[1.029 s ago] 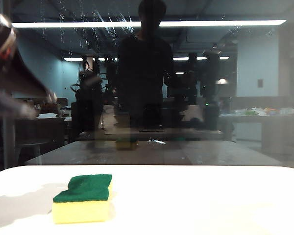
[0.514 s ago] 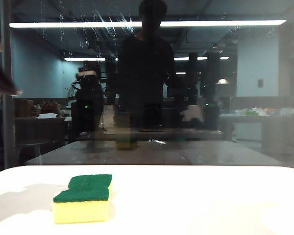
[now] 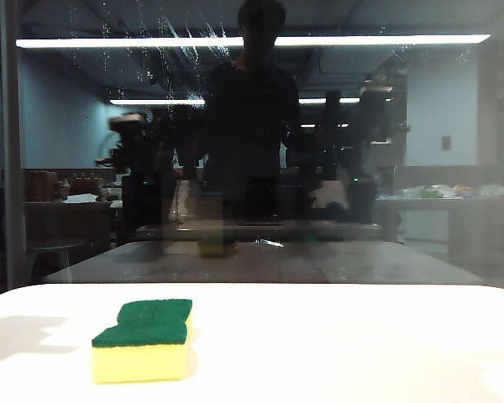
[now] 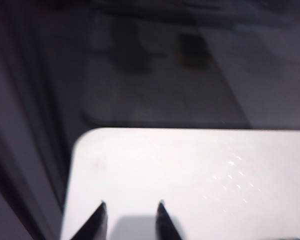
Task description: Reach upward to find where there is water on the glass, pick up the sponge from the table, dry the water, and finally place the sponge back on the table.
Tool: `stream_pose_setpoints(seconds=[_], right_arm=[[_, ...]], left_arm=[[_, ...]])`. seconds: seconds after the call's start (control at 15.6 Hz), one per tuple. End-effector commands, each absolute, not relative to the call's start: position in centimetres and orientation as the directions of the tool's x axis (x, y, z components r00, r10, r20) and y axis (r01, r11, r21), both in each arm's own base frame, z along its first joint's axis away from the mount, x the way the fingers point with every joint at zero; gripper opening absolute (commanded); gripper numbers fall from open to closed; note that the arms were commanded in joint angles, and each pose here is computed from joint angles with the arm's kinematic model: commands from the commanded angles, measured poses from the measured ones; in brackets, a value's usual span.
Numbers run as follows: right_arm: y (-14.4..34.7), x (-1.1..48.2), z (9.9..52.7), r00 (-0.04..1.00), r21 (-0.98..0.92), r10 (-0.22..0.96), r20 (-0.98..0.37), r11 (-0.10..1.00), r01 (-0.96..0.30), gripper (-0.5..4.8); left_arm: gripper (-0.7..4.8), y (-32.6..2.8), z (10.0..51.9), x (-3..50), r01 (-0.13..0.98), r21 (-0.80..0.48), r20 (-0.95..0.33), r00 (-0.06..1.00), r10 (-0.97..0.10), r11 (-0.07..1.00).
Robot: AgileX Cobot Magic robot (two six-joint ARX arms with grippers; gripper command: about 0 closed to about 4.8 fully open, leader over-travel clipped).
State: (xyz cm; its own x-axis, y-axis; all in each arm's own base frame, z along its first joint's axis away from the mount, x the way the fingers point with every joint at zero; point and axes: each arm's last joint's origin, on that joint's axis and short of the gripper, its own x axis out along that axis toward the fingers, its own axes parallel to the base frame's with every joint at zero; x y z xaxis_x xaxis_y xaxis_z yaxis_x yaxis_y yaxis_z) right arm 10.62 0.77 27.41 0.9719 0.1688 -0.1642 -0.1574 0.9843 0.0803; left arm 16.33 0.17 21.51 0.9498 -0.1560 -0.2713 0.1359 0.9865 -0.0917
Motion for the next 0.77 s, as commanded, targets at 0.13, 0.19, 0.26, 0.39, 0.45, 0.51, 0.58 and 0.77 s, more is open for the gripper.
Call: stream_pose_setpoints(seconds=[0.13,0.19,0.26,0.39,0.45,0.51,0.58,0.77], right_arm=[[0.6,9.1,28.1,0.986,0.052,0.146,-0.076,0.988,-0.142,-0.02],[0.6,8.6,28.3,0.99,0.049,0.132,-0.05,0.99,-0.129,-0.02],[0.5,8.1,28.4,0.993,0.046,0.116,-0.029,0.992,-0.114,-0.02],[0.4,7.2,28.3,0.996,0.043,0.093,0.018,0.995,-0.094,-0.02],[0.4,6.8,27.9,0.995,0.042,0.095,0.034,0.994,-0.097,-0.02],[0.4,6.5,27.3,0.994,0.041,0.099,0.046,0.994,-0.101,-0.02],[0.4,6.3,26.6,0.994,0.041,0.099,0.053,0.994,-0.102,-0.02],[0.4,6.7,24.2,0.994,0.041,0.097,0.054,0.994,-0.099,-0.01]], left_arm=[[0.19,0.5,22.5,15.4,0.159,-0.09,-0.211,0.962,-0.175,0.983],[0.16,0.4,22.6,15.1,0.162,-0.086,-0.201,0.964,-0.176,0.983],[0.15,0.4,22.8,14.9,0.163,-0.081,-0.189,0.966,-0.176,0.983],[-0.06,0.4,23.3,14.4,0.163,-0.072,-0.153,0.973,-0.172,0.984],[-0.06,0.4,23.5,14.2,0.163,-0.068,-0.14,0.975,-0.172,0.984],[-0.06,0.4,23.7,14.0,0.161,-0.063,-0.124,0.978,-0.168,0.985],[-0.06,0.4,23.8,13.8,0.145,-0.059,-0.113,0.982,-0.151,0.988],[-0.06,0.5,24.1,13.1,0.076,-0.038,-0.065,0.995,-0.079,0.996]])
